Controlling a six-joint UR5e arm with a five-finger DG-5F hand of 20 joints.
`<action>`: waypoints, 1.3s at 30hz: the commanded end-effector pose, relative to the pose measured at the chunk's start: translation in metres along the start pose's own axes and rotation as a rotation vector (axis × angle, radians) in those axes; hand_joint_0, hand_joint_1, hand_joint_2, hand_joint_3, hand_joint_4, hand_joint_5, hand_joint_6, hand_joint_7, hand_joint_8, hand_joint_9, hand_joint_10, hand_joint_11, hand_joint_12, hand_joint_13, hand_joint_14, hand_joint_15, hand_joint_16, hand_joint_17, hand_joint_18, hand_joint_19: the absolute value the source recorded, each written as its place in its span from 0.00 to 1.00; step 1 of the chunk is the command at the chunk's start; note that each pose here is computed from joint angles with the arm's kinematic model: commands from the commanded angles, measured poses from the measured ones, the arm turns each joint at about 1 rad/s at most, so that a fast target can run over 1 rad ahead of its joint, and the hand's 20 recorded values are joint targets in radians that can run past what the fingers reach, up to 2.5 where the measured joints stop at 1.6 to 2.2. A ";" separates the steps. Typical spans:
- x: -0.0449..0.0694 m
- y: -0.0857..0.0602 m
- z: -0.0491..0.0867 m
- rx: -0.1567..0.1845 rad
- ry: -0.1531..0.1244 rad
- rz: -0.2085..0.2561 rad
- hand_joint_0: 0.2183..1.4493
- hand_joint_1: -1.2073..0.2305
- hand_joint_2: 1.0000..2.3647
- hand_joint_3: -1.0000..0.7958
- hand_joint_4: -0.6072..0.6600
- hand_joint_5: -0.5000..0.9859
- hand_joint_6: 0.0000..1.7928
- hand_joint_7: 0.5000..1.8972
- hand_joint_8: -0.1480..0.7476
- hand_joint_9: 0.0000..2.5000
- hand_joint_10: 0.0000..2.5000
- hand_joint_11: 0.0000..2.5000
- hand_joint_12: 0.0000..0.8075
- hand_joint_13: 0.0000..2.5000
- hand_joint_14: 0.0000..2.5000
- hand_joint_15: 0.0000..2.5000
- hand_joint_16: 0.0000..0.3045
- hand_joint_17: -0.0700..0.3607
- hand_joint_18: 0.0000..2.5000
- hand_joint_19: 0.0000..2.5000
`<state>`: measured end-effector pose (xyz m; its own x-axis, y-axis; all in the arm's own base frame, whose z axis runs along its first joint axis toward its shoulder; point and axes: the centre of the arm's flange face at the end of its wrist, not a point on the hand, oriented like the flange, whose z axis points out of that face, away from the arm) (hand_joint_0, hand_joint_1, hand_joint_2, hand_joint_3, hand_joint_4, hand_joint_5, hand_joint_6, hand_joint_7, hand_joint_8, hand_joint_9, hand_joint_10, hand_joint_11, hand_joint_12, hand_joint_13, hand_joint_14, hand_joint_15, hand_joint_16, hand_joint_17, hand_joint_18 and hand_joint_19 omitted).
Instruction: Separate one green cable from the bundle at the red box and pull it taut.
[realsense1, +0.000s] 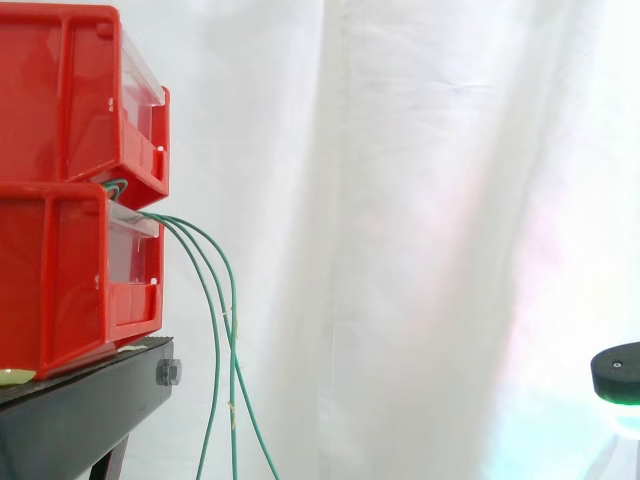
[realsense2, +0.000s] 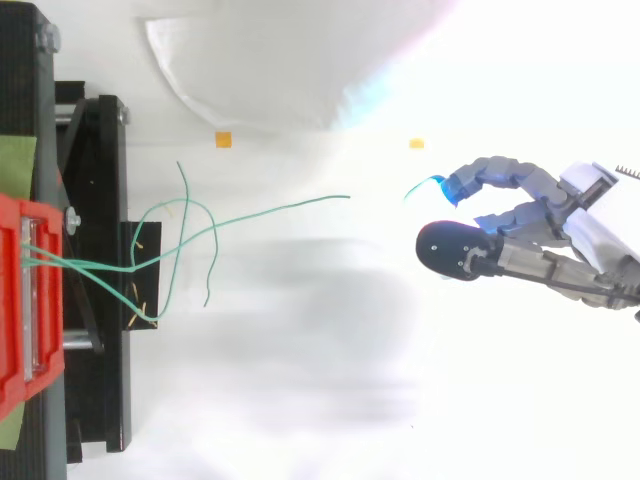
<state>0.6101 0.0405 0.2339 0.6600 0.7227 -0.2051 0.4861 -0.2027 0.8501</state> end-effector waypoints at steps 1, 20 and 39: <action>0.000 0.000 0.001 0.000 -0.001 0.000 0.19 0.45 0.00 0.28 0.57 0.19 0.28 0.18 0.33 0.43 0.01 0.33 0.40 0.31 0.01 0.31 0.16 0.42 0.25 0.36; -0.001 0.001 0.001 -0.002 -0.002 0.000 0.22 0.41 0.00 0.28 0.65 0.28 0.28 0.08 0.39 0.46 0.01 0.31 0.35 0.31 0.01 0.32 0.12 0.36 0.28 0.37; -0.001 0.001 0.001 -0.005 -0.005 0.000 0.21 0.41 0.00 0.28 0.67 0.26 0.28 0.19 0.40 0.36 0.01 0.28 0.35 0.28 0.01 0.31 0.13 0.36 0.24 0.35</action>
<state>0.6110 0.0392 0.2345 0.6625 0.7202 -0.2058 0.4820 -0.1996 0.8532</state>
